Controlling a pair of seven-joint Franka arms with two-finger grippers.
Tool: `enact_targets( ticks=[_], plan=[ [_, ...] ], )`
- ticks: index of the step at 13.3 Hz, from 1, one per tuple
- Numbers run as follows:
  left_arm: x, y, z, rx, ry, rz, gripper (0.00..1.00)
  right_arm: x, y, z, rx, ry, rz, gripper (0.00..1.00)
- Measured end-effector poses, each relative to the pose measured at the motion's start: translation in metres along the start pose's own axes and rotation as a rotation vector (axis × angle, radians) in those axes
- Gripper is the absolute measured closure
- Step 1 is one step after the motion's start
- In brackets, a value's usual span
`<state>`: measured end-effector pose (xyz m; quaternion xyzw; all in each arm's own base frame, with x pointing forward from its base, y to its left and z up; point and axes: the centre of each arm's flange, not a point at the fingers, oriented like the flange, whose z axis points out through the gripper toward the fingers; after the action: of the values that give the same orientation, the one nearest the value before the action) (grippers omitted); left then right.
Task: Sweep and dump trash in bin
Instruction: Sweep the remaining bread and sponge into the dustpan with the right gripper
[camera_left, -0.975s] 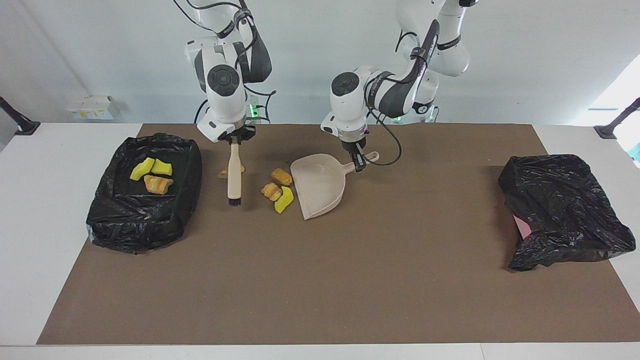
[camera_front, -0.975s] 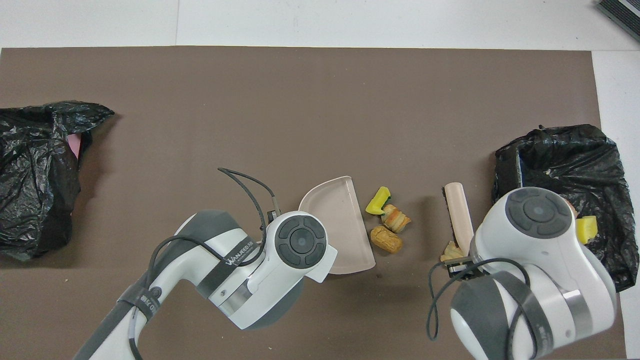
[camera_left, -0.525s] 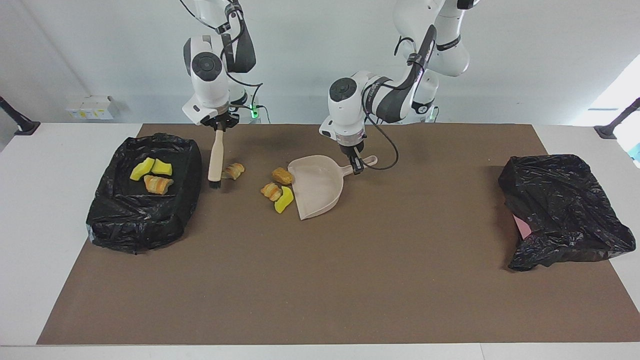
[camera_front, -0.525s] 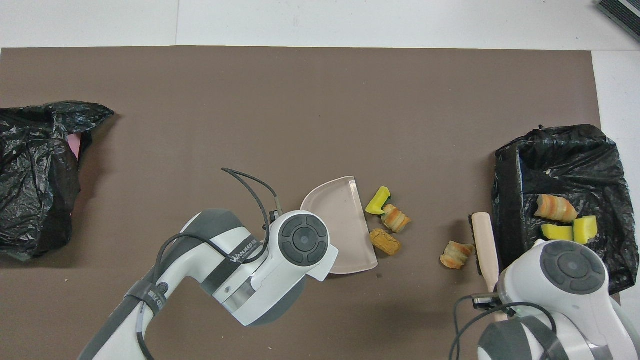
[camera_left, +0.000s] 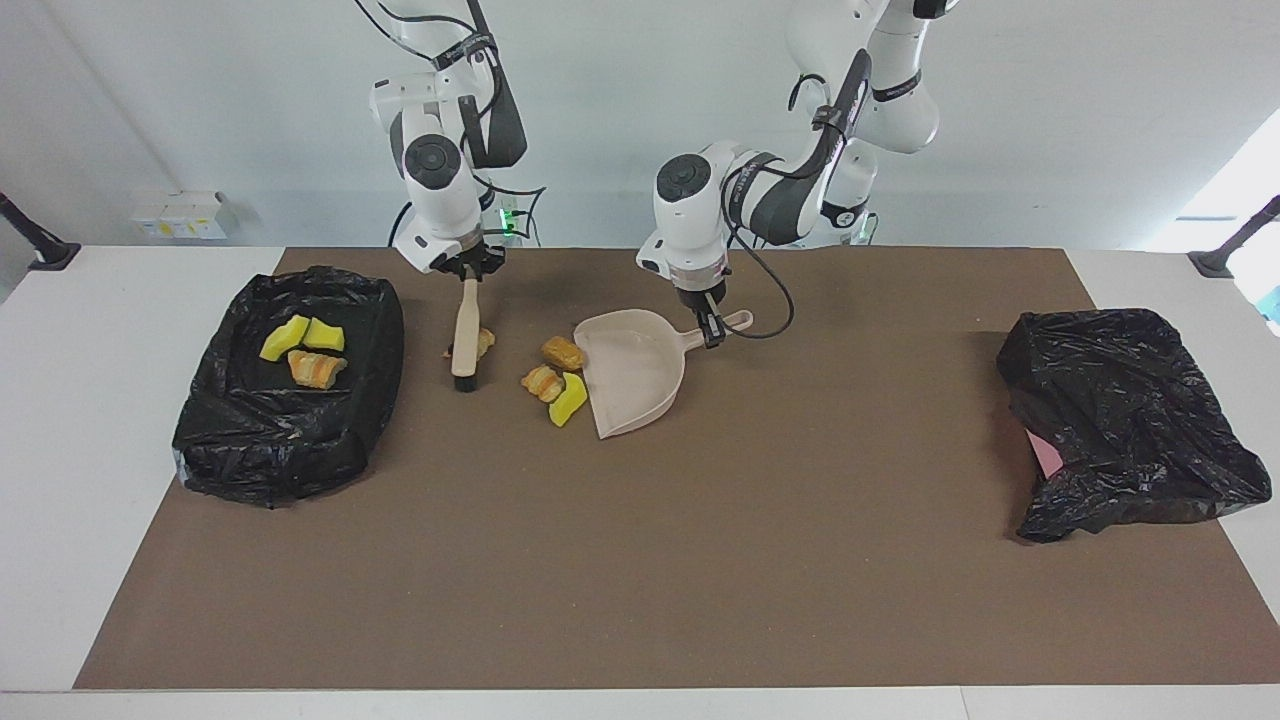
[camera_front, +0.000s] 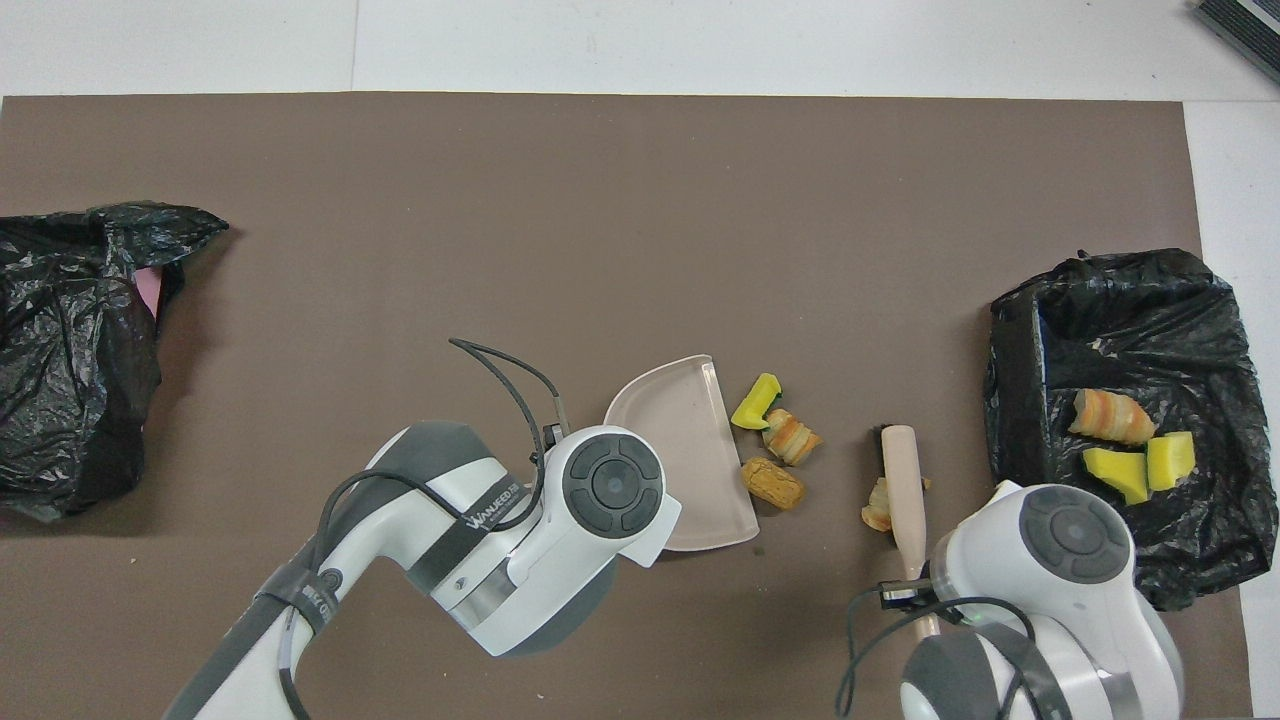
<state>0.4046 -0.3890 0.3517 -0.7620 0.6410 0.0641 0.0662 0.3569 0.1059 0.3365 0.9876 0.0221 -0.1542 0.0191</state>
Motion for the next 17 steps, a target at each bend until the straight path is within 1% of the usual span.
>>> enact_targets(
  ticks=[3,7,9,10,11,12,13,15,16,17],
  plan=[
    [0.0,0.0,0.0,0.0,0.0,0.0,0.69,0.009,-0.042,-0.013,0.085,0.0,-0.033,0.74],
    [0.0,0.0,0.0,0.0,0.0,0.0,0.69,0.028,-0.094,-0.031,0.235,-0.018,-0.036,0.74],
    [0.0,0.0,0.0,0.0,0.0,0.0,0.69,0.038,-0.11,-0.043,0.261,-0.013,-0.046,0.74],
    [0.0,0.0,0.0,0.0,-0.001,0.0,0.69,0.039,-0.115,-0.05,0.262,-0.026,-0.054,0.74],
    [0.0,0.0,0.0,0.0,-0.001,0.0,0.69,0.038,-0.116,-0.06,0.257,-0.052,-0.067,0.74],
    [0.0,0.0,0.0,0.0,-0.001,0.0,0.69,0.035,-0.11,-0.071,0.233,-0.074,-0.087,0.74],
    [0.0,0.0,0.0,0.0,-0.001,0.0,0.69,0.035,-0.097,-0.083,0.193,-0.073,-0.106,0.74],
    [0.0,0.0,0.001,0.0,-0.001,0.0,0.69,0.04,-0.06,-0.103,0.111,-0.026,-0.157,0.74],
    [0.0,0.0,0.001,0.0,-0.001,0.0,0.69,0.044,-0.049,-0.106,0.056,0.007,-0.188,0.74],
    [0.0,0.0,0.001,0.0,-0.001,0.0,0.69,0.051,-0.044,-0.108,-0.02,0.054,-0.221,0.74]
  ],
)
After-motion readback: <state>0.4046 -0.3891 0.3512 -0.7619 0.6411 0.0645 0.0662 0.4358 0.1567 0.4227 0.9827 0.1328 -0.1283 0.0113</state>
